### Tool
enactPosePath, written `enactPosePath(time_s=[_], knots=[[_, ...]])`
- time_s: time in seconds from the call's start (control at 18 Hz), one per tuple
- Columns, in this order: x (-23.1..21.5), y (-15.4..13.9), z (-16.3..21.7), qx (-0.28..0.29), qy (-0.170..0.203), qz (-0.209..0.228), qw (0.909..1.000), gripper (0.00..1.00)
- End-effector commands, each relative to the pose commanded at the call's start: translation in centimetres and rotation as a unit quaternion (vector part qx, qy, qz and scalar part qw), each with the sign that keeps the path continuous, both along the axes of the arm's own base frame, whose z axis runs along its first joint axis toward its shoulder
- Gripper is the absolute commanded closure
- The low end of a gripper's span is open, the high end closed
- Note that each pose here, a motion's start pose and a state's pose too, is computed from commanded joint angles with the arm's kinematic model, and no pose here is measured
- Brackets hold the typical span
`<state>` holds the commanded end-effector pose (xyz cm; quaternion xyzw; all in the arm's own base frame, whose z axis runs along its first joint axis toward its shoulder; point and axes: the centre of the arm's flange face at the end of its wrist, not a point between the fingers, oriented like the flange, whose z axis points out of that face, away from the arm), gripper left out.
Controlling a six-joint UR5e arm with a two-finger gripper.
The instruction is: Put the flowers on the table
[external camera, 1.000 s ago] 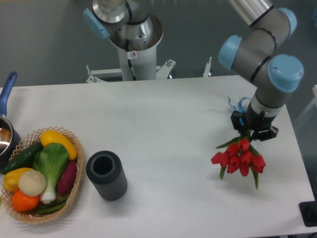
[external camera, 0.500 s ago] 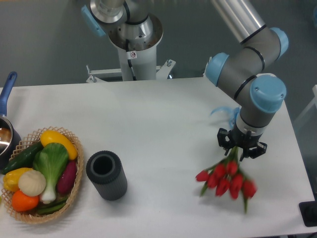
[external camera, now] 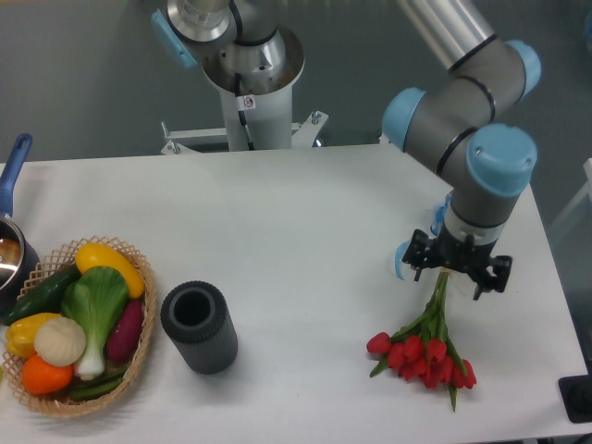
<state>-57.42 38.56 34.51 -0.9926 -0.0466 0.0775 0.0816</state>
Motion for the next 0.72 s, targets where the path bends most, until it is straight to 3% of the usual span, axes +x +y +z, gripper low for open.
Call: enactPosePath(time_s=[0.11,0.22,0.5,0.72], knots=[[-1.3,-2.6,1.4,0.004,0.015,0.014,0.9998,0.00],[-1.3,-3.3,2.8,0.002,0.028,-0.006,0.9996,0.00],[-2.3,-5.6,2.1,-0.007,0.028,-0.019,0.9994,0.00],[-1.6,-5.7,0.5,-0.020,0.015,-0.025,0.9994,0.00]])
